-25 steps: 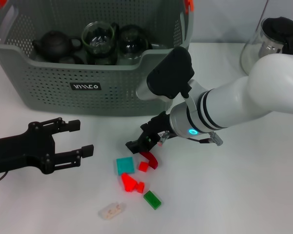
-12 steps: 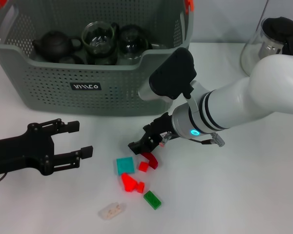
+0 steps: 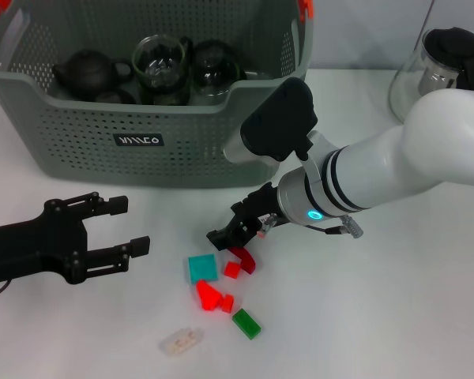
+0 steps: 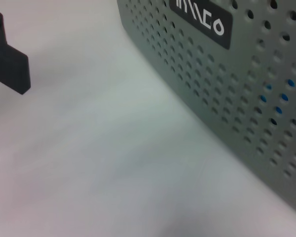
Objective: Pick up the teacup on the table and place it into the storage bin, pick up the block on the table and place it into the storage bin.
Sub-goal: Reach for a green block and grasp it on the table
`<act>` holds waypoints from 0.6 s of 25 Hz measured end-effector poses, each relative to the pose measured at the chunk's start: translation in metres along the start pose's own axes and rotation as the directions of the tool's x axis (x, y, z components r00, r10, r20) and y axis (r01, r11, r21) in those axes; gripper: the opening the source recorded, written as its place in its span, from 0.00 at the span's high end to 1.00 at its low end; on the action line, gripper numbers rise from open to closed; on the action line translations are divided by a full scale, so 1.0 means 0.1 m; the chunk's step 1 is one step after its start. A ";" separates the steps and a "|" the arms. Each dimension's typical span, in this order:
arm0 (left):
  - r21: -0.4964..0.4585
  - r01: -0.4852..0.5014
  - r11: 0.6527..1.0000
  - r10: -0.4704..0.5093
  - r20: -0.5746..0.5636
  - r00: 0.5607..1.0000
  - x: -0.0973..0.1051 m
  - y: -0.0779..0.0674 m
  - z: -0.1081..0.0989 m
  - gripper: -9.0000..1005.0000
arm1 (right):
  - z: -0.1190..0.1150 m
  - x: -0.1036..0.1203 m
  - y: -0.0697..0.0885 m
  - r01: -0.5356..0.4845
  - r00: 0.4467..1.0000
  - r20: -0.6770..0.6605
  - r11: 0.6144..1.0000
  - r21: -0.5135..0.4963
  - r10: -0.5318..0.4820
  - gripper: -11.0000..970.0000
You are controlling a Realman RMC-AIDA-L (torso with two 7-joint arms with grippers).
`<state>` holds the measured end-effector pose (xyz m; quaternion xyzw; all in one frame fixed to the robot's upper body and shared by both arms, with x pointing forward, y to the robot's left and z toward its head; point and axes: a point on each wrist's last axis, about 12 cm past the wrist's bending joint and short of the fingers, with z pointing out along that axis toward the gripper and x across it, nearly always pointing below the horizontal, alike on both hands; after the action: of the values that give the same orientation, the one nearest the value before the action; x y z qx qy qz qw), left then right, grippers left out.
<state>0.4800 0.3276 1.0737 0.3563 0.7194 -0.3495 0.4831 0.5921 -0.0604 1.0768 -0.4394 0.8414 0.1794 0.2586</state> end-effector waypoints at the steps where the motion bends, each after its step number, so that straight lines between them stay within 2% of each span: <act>1: 0.000 0.000 1.000 0.000 0.000 1.000 0.00 0.00 0.00 0.24 | 0.00 0.00 0.00 0.000 1.000 0.000 1.000 0.000 0.000 0.30; 9: -0.002 0.000 1.000 -0.001 -0.003 1.000 0.01 0.00 0.00 0.24 | 0.00 0.00 0.00 0.000 1.000 -0.002 1.000 -0.002 0.000 0.31; 14: 0.000 0.000 1.000 0.000 0.000 1.000 0.02 -0.01 0.02 0.24 | 0.00 0.00 0.01 0.000 1.000 -0.005 1.000 -0.005 0.000 0.47; 15: 0.001 0.000 1.000 0.000 0.000 1.000 0.02 -0.01 0.02 0.24 | 0.00 0.00 0.01 0.000 1.000 -0.006 1.000 -0.005 0.000 0.47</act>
<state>0.4793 0.3262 1.0711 0.3564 0.7192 -0.3497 0.4831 0.5910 -0.0599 1.0764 -0.4407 0.8415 0.1804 0.2551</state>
